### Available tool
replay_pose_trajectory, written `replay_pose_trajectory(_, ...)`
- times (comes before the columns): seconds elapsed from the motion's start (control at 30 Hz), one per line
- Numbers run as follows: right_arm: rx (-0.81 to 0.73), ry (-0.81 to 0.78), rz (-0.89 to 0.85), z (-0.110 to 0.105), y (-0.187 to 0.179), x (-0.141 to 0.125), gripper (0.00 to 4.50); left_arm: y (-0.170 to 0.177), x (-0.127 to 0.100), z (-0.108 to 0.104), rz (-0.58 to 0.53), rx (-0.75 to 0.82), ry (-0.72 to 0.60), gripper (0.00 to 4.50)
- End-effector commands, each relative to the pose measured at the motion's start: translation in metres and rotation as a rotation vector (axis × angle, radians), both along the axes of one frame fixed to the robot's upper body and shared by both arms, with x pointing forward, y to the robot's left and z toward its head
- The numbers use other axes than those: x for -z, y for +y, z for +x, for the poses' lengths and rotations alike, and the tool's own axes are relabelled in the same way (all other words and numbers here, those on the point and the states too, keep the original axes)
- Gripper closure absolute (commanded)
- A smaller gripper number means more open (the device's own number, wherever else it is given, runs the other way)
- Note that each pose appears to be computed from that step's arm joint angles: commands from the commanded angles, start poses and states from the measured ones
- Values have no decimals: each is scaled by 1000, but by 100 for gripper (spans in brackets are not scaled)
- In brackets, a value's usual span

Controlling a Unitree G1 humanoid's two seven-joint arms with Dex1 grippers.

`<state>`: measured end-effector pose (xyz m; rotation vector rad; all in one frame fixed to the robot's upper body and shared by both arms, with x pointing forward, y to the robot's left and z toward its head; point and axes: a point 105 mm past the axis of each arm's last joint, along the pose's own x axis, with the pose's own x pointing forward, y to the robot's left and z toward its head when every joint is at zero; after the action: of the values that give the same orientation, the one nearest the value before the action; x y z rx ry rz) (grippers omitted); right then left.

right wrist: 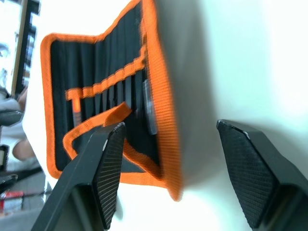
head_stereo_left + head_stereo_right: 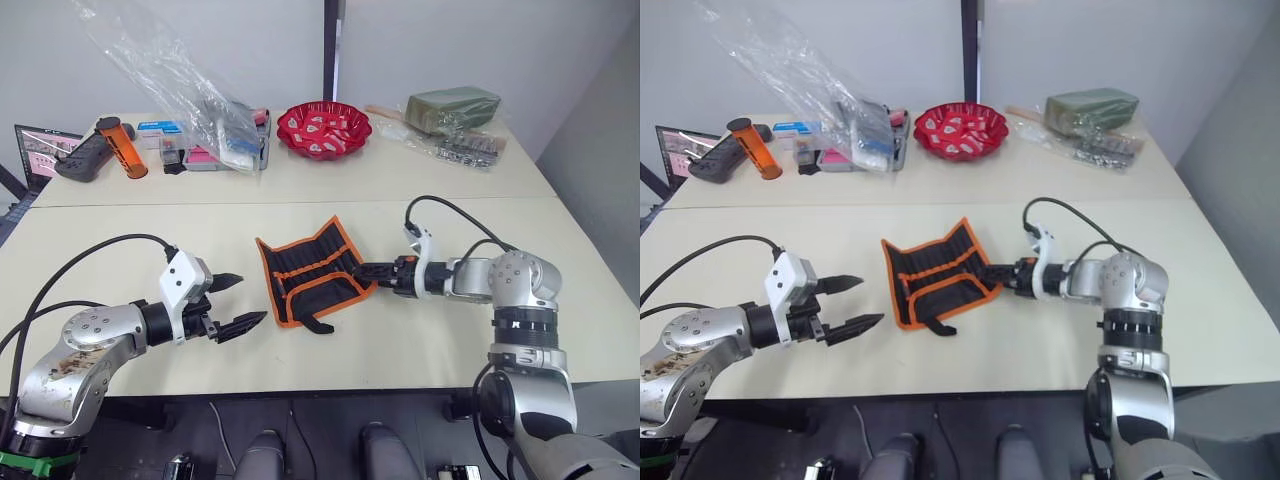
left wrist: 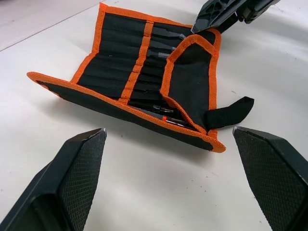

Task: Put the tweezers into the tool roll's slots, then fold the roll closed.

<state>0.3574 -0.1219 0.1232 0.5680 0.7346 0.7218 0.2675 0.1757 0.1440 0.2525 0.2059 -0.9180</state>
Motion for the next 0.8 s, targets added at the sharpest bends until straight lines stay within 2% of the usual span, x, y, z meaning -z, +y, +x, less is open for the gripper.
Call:
replay_pose_trajectory(0.03, -16, -56, 60, -1, -4, -8, 128, -1, -5, 0, 7, 15, -34, 0)
replay_pose_trajectory(0.1, -4, -55, 91, 0, -8, -6, 128, 0, -4, 0, 10, 14, -32, 0)
replay_pose_trajectory(0.2, -15, -49, 111, 0, -6, -5, 204, -1, -3, 0, 10, 16, -31, 0)
replay_pose_trajectory(0.43, -40, -33, 130, -4, -1, -2, 444, 0, -3, 1, 10, 14, -34, 0)
replay_pose_trajectory(0.67, -26, -77, 158, -4, -4, -13, 448, 1, -3, 2, 9, 17, -32, 0)
replay_pose_trajectory(0.8, 119, -68, 159, 8, -26, -13, 448, 0, -3, 4, 8, 20, -33, 0)
